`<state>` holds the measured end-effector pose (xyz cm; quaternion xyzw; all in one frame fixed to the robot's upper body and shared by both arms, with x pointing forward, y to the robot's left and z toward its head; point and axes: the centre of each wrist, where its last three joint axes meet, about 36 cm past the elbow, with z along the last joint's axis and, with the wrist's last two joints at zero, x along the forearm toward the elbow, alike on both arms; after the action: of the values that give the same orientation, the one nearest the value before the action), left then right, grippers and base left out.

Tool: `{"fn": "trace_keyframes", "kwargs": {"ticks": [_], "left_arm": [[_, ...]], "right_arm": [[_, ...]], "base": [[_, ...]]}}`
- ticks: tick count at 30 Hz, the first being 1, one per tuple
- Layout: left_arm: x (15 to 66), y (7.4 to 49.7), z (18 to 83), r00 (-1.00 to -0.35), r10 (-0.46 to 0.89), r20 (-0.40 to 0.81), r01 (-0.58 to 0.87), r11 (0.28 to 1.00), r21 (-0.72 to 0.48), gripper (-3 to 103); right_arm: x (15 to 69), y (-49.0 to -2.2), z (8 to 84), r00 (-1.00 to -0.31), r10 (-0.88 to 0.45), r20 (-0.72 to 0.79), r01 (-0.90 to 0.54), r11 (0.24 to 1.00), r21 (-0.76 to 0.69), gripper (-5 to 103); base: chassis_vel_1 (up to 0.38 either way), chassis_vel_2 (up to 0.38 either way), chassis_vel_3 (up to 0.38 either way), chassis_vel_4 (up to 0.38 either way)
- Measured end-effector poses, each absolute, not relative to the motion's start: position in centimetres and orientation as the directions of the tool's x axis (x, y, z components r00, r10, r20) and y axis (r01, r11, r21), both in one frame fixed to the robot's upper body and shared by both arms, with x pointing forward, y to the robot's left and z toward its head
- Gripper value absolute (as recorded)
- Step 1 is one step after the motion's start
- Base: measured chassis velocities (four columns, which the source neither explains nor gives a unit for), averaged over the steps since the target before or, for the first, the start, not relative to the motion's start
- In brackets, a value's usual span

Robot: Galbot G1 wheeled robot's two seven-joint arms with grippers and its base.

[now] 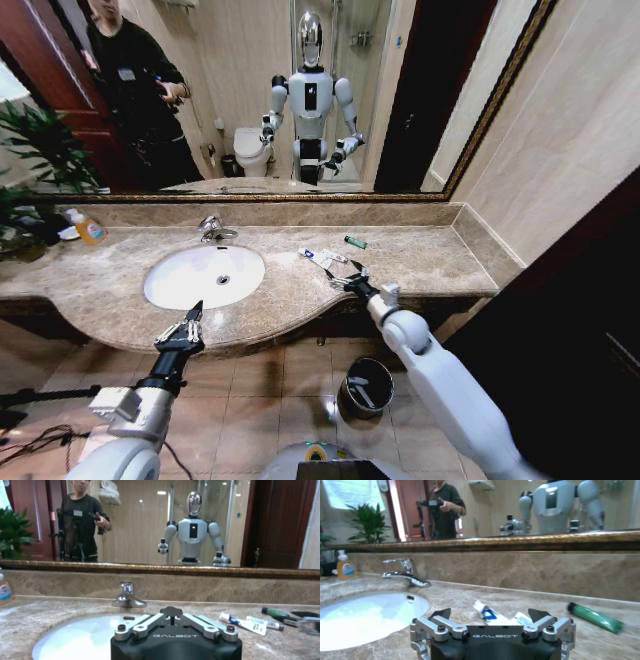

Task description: Pick up the trash from the sink and place it in the trash bin.

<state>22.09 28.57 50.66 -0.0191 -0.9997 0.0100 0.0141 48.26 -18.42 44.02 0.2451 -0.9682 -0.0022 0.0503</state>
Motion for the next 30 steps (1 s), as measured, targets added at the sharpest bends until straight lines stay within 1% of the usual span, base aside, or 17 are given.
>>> {"fn": "trace_keyframes", "kwargs": {"ticks": [6,11,16,24,30], "left_arm": [[22.1,28.6,50.7,-0.999,0.038,0.028,0.038,0.999,-0.02,0],[22.1,28.6,50.7,-0.999,0.038,0.028,0.038,0.999,-0.02,0],[22.1,28.6,50.7,-0.999,0.038,0.028,0.038,0.999,-0.02,0],[22.1,28.6,50.7,-0.999,0.038,0.028,0.038,0.999,-0.02,0],[22.1,28.6,50.7,-0.999,0.038,0.028,0.038,0.999,-0.02,0]], "right_arm": [[52.4,-16.0,44.3,-0.86,-0.497,0.115,-0.501,0.866,-0.01,100],[54.9,-15.0,44.1,-0.854,-0.5,0.146,-0.505,0.863,0.001,100],[56.1,-14.5,43.5,-0.845,-0.504,0.178,-0.511,0.86,0.006,100],[57.7,-14.0,43.1,-0.83,-0.507,0.232,-0.527,0.85,-0.026,100],[58.9,-12.6,42.7,-0.824,-0.505,0.258,-0.528,0.849,-0.027,100]], "base": [[0.0,0.0,0.0,0.0],[0.0,0.0,0.0,0.0],[0.0,0.0,0.0,0.0],[0.0,0.0,0.0,0.0],[0.0,0.0,0.0,0.0]]}}
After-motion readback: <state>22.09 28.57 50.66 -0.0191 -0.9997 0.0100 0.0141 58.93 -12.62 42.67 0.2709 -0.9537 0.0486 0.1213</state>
